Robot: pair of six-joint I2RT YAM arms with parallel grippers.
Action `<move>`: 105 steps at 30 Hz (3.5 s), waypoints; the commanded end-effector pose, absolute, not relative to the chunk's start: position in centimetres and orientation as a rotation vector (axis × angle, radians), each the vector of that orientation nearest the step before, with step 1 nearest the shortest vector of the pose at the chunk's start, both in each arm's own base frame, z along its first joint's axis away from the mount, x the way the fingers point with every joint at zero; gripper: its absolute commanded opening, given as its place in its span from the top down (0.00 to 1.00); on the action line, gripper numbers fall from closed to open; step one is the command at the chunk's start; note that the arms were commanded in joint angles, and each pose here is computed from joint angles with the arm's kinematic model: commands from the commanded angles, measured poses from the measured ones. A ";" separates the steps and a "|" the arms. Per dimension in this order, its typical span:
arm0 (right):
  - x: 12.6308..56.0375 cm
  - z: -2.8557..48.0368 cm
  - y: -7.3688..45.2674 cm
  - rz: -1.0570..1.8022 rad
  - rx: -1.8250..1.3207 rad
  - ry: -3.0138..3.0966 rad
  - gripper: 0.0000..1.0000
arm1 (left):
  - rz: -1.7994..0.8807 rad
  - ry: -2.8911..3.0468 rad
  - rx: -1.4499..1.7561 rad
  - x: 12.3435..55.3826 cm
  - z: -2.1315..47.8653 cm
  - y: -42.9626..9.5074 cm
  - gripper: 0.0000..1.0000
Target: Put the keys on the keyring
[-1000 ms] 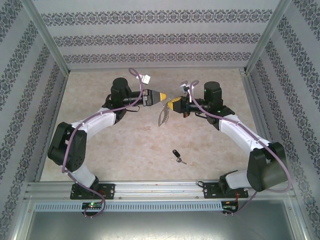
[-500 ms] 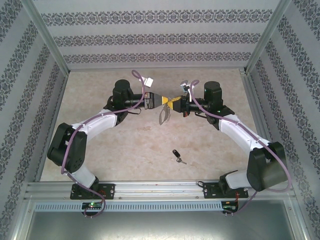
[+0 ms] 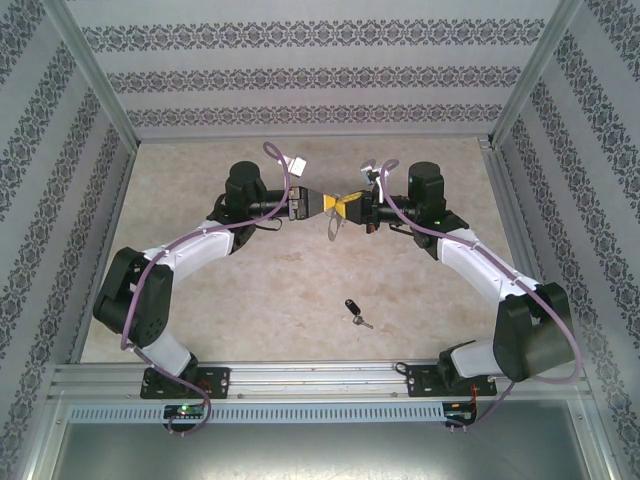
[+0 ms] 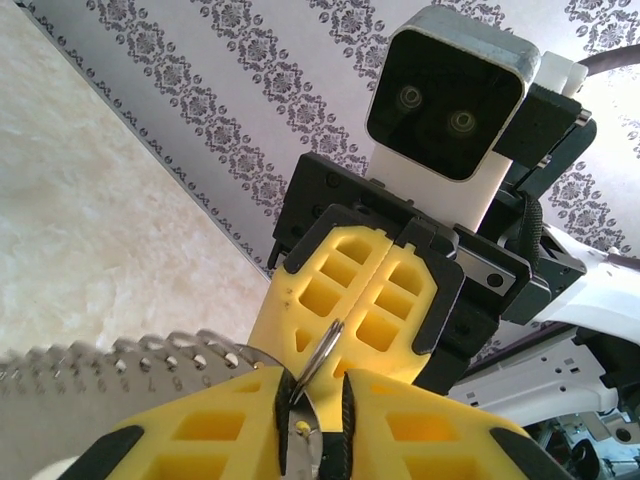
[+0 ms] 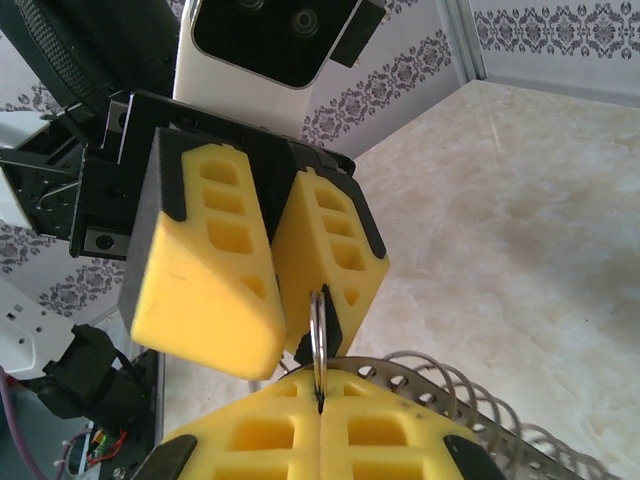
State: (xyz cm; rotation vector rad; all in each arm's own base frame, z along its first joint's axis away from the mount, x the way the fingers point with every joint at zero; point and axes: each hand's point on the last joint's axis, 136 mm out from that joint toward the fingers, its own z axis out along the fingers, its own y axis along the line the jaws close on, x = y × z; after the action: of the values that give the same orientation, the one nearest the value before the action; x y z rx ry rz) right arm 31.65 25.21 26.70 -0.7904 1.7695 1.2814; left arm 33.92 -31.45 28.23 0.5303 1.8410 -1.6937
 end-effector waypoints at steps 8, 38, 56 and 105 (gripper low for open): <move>32.1 27.2 25.4 1.291 -0.798 1.744 1.00 | -1.714 1.696 0.588 33.0 31.5 -32.0 1.00; 31.8 29.6 22.0 1.101 -0.217 1.798 0.50 | -1.412 1.750 0.421 34.4 31.6 -29.4 1.00; 32.8 29.1 27.3 1.072 -0.305 1.877 0.53 | -1.352 1.785 0.433 34.2 30.9 -29.4 1.00; 33.8 28.4 26.7 1.235 -0.237 1.903 1.00 | -1.316 1.878 0.284 33.9 30.2 -27.8 0.34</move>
State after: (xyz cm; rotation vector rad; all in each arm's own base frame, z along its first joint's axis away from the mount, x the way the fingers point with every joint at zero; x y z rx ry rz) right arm 33.54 26.52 27.21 -0.2265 1.9531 1.2027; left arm 34.74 -27.45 29.90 0.2981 1.8746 -1.2564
